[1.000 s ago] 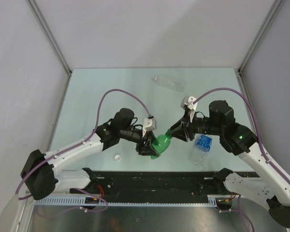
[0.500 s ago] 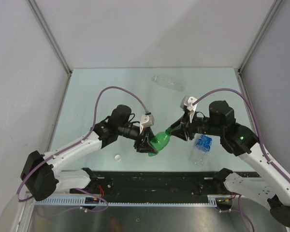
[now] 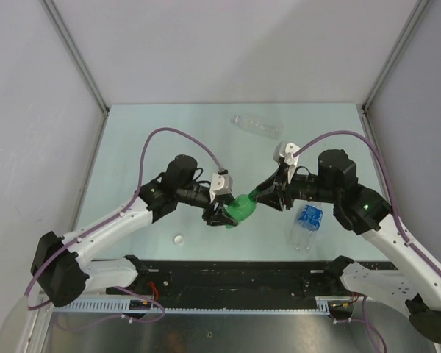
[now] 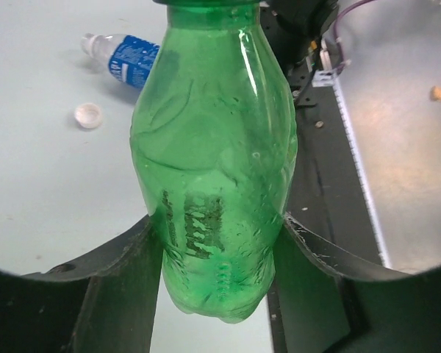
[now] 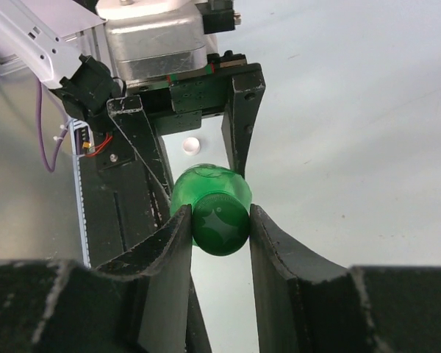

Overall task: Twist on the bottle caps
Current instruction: Screw the bottle cap onto the plastic bottle.

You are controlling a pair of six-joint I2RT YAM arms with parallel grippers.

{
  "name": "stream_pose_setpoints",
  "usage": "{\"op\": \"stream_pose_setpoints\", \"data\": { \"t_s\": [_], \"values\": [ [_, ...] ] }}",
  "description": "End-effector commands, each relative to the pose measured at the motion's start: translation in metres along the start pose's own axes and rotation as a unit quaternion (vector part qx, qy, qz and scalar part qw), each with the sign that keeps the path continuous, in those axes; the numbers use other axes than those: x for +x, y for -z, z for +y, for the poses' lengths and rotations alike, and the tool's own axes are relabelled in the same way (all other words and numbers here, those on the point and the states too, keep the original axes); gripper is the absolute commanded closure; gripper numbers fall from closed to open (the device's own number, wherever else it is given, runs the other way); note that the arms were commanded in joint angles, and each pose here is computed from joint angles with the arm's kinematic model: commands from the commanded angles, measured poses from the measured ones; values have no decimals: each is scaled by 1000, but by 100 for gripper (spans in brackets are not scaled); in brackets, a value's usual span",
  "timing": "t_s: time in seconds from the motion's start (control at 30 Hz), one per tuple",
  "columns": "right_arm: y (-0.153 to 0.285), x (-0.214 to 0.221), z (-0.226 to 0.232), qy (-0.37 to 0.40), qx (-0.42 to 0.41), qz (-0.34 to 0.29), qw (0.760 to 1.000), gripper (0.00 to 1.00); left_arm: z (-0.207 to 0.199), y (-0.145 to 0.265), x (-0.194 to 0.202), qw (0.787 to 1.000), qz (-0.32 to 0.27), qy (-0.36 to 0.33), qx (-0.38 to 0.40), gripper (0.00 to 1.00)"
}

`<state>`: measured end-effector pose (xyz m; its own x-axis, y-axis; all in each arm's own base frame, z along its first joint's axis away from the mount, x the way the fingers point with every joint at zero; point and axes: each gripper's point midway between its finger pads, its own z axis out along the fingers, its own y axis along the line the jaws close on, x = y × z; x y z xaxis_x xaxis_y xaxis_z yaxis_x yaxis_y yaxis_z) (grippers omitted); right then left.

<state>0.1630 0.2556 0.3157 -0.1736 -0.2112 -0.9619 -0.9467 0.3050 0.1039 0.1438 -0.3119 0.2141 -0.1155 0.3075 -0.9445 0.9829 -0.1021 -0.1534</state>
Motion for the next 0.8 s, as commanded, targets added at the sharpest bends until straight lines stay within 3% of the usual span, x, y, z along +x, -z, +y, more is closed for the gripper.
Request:
{"op": "stream_pose_setpoints", "data": {
  "t_s": [0.0, 0.33, 0.63, 0.77],
  "values": [
    [-10, 56, 22, -113, -51, 103, 987, 74, 7, 22, -109, 958, -114, -258, -43, 100],
    [-14, 72, 13, -150, -21, 136, 979, 76, 24, 22, -123, 967, -111, -214, -78, 100],
    [-12, 61, -2, -122, 21, 110, 986, 81, 33, 15, -141, 983, -136, -85, -86, 100],
    [-9, 61, 6, -118, 4, 110, 987, 83, 27, 12, -136, 985, -135, -84, -61, 100]
  ]
}}
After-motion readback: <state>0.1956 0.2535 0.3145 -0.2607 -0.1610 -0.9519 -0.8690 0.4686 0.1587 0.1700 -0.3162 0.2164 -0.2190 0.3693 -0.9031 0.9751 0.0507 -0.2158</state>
